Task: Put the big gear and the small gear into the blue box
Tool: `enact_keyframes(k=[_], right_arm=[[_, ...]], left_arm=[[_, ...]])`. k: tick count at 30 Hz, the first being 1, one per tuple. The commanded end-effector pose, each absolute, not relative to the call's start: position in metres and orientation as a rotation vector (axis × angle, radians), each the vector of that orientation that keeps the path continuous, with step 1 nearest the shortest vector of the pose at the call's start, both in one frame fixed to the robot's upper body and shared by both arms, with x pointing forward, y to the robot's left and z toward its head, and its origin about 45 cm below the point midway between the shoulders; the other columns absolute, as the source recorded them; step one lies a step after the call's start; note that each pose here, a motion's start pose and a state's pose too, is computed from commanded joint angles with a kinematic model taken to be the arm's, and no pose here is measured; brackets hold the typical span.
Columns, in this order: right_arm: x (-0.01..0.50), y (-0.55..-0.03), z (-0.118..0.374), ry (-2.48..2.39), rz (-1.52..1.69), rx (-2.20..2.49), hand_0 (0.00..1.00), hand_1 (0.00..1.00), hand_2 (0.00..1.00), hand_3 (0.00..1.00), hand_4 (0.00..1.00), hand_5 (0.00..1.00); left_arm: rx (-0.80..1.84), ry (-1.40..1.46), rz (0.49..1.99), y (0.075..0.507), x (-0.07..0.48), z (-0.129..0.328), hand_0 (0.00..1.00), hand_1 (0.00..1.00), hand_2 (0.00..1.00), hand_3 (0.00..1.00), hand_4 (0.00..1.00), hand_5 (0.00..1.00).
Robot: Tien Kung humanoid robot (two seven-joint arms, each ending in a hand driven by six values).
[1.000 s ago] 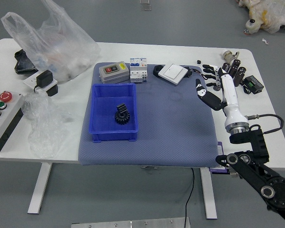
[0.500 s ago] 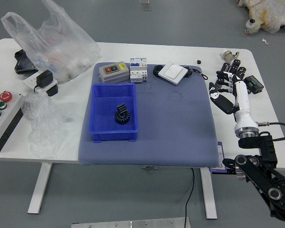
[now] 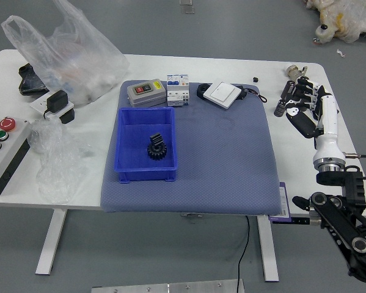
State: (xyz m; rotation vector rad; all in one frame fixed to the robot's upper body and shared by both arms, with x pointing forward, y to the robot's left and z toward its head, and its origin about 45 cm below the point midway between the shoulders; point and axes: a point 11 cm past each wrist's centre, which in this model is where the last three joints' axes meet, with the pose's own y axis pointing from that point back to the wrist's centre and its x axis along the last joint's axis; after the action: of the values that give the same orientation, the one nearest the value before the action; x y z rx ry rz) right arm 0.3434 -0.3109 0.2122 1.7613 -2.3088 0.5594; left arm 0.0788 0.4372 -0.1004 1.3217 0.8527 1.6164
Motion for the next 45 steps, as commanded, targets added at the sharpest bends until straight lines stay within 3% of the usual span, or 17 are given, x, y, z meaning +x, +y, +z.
enact_keyframes(k=[45], right_arm=[[0.3429,-0.3146,0.2149,-2.323,0.563,1.744,0.571,0.62,0.695,0.689,0.601,0.27]], left_arm=[[1.325,0.868,1.616,0.4353,0.0779,-0.1013,0.642,0.616,0.602,0.648,0.635,0.324]])
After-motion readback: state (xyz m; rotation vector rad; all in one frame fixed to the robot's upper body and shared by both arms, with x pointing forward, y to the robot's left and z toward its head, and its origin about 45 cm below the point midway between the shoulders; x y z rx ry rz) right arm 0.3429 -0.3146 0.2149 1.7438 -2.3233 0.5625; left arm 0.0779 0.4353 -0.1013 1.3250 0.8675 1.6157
